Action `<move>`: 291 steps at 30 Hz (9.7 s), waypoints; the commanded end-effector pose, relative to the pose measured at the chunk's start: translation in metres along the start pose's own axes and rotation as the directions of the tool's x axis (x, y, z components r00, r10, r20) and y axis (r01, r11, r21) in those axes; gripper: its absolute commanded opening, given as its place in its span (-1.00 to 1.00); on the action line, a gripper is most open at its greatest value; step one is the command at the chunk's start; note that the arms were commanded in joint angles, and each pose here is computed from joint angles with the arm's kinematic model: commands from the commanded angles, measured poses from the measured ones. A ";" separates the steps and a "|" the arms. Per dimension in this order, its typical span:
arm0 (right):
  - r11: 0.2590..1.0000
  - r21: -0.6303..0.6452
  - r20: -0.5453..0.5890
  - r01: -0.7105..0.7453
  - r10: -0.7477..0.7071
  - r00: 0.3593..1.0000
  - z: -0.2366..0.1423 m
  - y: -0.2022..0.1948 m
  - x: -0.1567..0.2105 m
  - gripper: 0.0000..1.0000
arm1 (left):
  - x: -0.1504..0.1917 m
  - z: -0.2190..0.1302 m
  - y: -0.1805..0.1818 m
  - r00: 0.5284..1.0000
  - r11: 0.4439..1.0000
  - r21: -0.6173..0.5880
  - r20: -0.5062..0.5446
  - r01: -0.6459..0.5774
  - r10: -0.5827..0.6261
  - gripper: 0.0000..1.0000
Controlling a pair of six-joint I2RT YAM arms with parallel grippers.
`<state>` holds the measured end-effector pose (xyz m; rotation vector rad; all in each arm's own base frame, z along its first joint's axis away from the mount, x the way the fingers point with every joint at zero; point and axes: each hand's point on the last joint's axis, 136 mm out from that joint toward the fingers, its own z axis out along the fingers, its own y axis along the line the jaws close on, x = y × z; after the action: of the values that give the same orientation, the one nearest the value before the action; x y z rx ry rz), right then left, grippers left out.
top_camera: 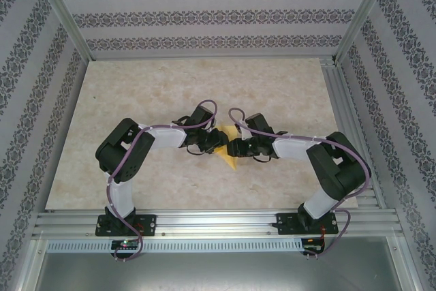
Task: Fold a paper plane with a square sheet of paper (fold left side to right side)
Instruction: Fourth fold the wing at the center of the table.
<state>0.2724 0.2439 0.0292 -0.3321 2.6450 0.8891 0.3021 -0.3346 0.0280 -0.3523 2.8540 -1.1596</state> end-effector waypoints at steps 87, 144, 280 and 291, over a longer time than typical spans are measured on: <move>0.974 -0.195 -0.019 -0.114 0.112 0.994 0.015 -0.004 -0.011 -0.71 | 0.007 0.014 0.056 0.999 0.966 -0.255 -0.026 0.032 -0.040 -0.08; 0.939 -0.272 0.061 -0.209 0.233 0.970 -0.016 -0.007 -0.056 -0.52 | 0.015 0.024 0.074 0.997 0.939 -0.341 -0.051 0.036 -0.057 -0.02; 0.928 -0.291 -0.114 -0.232 0.207 0.972 -0.025 0.034 0.004 -0.62 | 0.016 0.033 0.040 0.997 0.978 -0.206 -0.078 -0.015 -0.001 -0.69; 0.939 -0.229 -0.157 -0.256 0.224 0.962 -0.007 0.019 0.015 -0.62 | 0.015 0.033 0.040 0.997 0.977 -0.210 -0.080 -0.019 0.002 -0.69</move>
<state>0.2451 0.2496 0.0402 -0.1023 2.7506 1.3324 0.3110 -0.3524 0.0183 -0.2470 2.9178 -1.0917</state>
